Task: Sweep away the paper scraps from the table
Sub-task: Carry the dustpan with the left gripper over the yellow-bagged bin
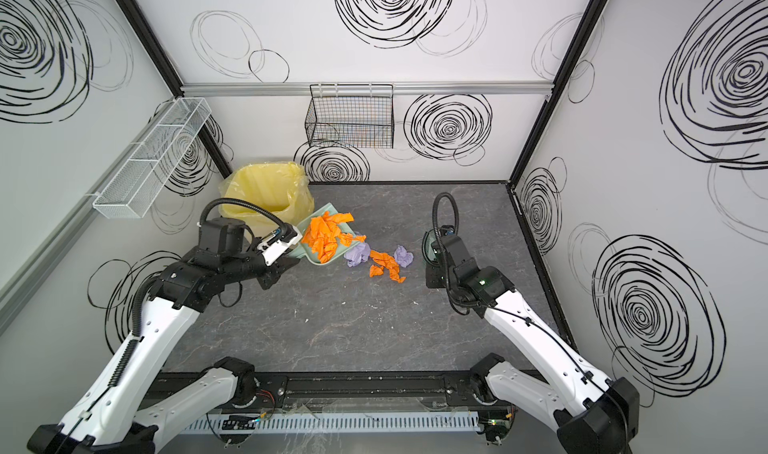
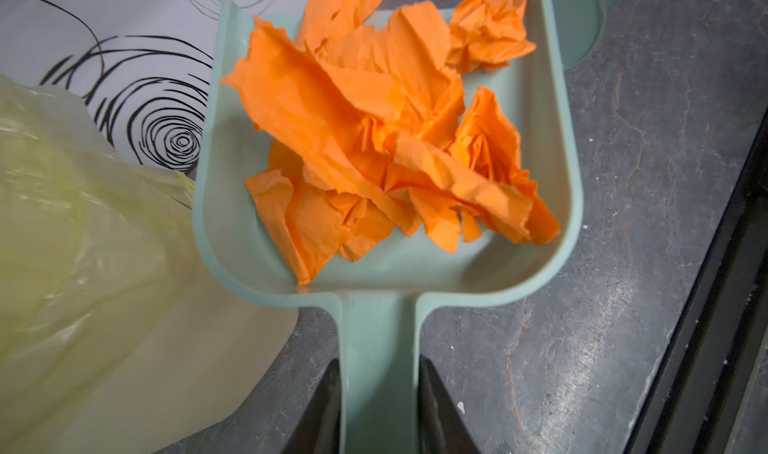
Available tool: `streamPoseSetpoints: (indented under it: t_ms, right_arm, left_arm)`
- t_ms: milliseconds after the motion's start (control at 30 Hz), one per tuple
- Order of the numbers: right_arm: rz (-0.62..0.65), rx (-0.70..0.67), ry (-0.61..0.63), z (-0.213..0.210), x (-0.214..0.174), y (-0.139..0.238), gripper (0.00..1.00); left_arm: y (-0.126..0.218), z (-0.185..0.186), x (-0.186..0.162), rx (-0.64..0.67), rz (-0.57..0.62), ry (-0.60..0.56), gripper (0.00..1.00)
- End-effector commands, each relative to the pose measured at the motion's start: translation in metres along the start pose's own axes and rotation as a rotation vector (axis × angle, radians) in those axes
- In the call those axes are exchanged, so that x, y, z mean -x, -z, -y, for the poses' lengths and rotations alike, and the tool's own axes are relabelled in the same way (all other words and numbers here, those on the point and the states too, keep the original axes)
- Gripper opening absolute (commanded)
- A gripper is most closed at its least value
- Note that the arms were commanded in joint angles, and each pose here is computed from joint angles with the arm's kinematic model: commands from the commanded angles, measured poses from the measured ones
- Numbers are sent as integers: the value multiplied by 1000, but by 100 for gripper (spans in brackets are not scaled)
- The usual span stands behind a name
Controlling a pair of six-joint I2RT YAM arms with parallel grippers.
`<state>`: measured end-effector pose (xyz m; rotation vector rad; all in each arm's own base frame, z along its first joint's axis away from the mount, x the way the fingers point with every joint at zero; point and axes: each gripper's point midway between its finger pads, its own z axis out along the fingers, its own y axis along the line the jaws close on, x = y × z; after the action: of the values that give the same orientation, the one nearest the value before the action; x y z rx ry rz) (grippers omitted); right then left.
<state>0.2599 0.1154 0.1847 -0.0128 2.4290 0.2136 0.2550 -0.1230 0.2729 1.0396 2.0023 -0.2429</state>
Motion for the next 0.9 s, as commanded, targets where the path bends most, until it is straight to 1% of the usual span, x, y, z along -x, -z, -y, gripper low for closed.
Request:
streamPoseSetpoints:
  t_ms: [0,100,233,367,467,667,867]
  right_arm:
    - [47,22,-8,-1,8,5,0]
    - [43,18,-12,3,4,6,0]
    - [40,15,-15,7,-1,8,0]
    - [38,19,-19,8,-5,8,0]
    - [35,25,-23,9,-8,7,0]
    - [31,26,-24,9,-9,6,0]
    - [26,27,-23,9,-10,5,0]
  left_arm:
    - [11,-12,9,16,7,-28,0]
    - [21,-32,17,60,22,-27,0]
    - [37,-63,24,99,43,1,0]
    - [50,-92,23,116,52,41,0]
    - [54,-116,16,131,39,70,0]
    - [61,-168,-3,199,-31,56,0]
    - [70,-227,-27,295,-178,-24,0]
